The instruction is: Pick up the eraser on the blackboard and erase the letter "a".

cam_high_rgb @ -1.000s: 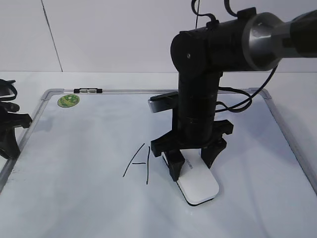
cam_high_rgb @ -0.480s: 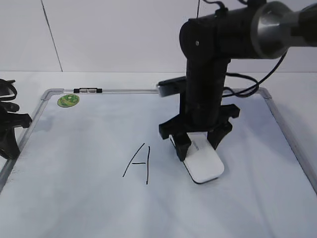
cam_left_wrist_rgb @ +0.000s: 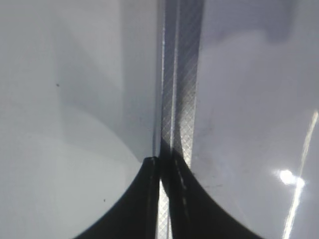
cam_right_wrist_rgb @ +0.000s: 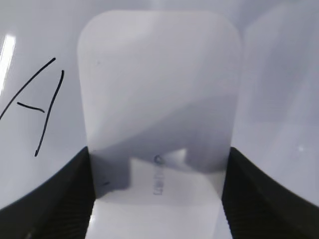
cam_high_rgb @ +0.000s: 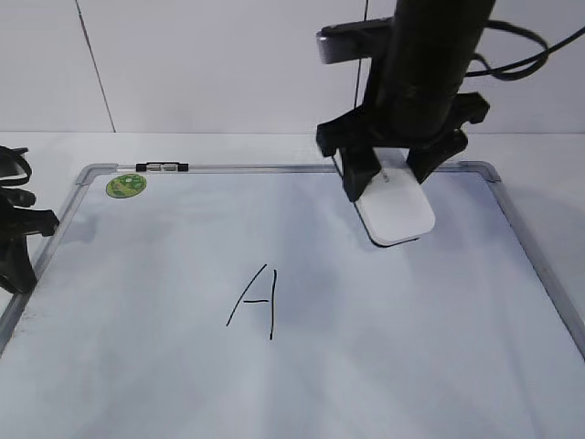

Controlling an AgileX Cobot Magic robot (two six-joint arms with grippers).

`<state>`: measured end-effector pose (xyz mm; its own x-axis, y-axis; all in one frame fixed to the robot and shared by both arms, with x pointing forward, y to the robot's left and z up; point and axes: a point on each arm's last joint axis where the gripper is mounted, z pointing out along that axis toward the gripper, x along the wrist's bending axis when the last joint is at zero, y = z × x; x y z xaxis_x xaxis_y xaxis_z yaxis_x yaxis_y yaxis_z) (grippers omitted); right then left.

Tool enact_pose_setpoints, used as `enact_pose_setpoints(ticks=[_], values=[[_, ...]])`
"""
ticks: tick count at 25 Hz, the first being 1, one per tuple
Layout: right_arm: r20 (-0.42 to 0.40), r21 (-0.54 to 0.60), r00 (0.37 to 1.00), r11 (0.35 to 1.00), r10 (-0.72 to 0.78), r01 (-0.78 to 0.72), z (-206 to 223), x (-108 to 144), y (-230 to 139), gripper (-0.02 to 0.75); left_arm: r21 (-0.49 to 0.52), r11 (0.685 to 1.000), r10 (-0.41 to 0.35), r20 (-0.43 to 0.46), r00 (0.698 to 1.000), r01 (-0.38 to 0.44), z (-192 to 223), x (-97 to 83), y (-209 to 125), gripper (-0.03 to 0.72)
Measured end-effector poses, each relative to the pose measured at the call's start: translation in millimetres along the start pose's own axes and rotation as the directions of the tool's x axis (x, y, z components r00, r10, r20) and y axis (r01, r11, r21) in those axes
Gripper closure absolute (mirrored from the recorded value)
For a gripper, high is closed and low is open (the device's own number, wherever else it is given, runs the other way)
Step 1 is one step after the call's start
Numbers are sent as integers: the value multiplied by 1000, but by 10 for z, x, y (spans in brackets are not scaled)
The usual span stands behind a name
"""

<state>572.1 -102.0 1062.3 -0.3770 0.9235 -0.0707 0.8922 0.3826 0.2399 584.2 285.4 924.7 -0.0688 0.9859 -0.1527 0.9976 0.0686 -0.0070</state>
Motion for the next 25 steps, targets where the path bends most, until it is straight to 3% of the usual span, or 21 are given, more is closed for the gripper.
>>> enact_pose_setpoints(ticks=[9,14,19,25], values=[[44,-82,981,979,188,-184,-346,-725,-71,206,0,1000,0,0,1000,0,0,0,0,673],[72,-69,962,963,264,-259,-350,-1023,-184,206,0,1000,0,0,1000,0,0,0,0,673],[97,-19,943,948,317,-317,-235,-1230,-326,206,0,1000,0,0,1000,0,0,0,0,673],[132,63,940,943,316,-326,-31,-1282,-478,206,0,1000,-3,6,1000,3,0,-5,0,672]])
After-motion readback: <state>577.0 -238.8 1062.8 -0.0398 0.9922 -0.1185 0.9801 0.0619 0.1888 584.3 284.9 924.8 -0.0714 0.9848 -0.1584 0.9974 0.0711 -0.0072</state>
